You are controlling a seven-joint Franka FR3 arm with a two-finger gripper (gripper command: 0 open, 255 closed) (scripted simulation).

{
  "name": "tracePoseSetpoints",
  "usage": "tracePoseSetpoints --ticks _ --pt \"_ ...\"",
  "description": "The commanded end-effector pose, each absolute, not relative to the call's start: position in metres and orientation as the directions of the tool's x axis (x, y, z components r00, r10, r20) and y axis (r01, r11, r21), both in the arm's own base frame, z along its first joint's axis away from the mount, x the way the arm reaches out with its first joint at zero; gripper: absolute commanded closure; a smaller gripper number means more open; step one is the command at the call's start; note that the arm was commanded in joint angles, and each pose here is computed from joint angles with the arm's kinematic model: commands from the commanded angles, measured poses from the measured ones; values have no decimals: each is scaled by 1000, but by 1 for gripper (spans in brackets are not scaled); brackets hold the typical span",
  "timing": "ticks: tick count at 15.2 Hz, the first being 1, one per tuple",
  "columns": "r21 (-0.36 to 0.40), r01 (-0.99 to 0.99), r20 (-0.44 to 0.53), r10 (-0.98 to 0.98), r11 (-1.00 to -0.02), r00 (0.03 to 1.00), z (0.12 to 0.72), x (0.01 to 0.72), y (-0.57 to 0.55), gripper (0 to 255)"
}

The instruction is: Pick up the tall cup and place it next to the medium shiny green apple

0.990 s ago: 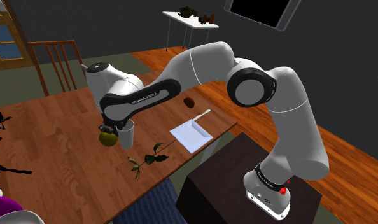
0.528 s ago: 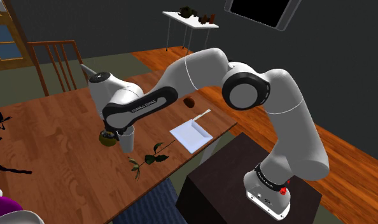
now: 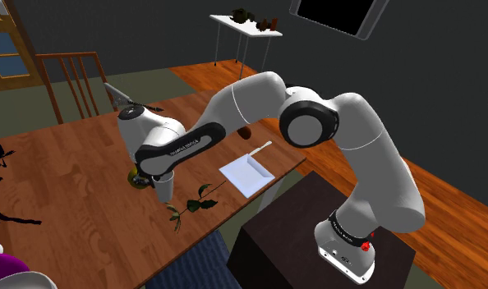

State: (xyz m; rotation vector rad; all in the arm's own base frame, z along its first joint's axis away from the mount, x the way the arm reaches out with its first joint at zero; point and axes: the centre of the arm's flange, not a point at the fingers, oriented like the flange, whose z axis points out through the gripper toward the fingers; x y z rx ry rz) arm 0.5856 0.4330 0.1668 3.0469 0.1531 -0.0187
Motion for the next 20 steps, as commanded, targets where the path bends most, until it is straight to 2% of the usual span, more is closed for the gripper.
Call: tracePoseSetpoints --ticks 1,7,8,13,17,20 --pt "89 100 -16 99 -991 995 165 585 434 255" --pt "89 100 -16 99 -991 995 165 585 434 255" --pt "89 100 -16 99 -991 995 165 585 434 0" --pt "89 100 -16 99 -991 995 165 585 434 0" --pt "89 100 -16 99 -991 995 215 586 438 0" --pt "89 100 -16 99 -991 995 215 586 438 0"
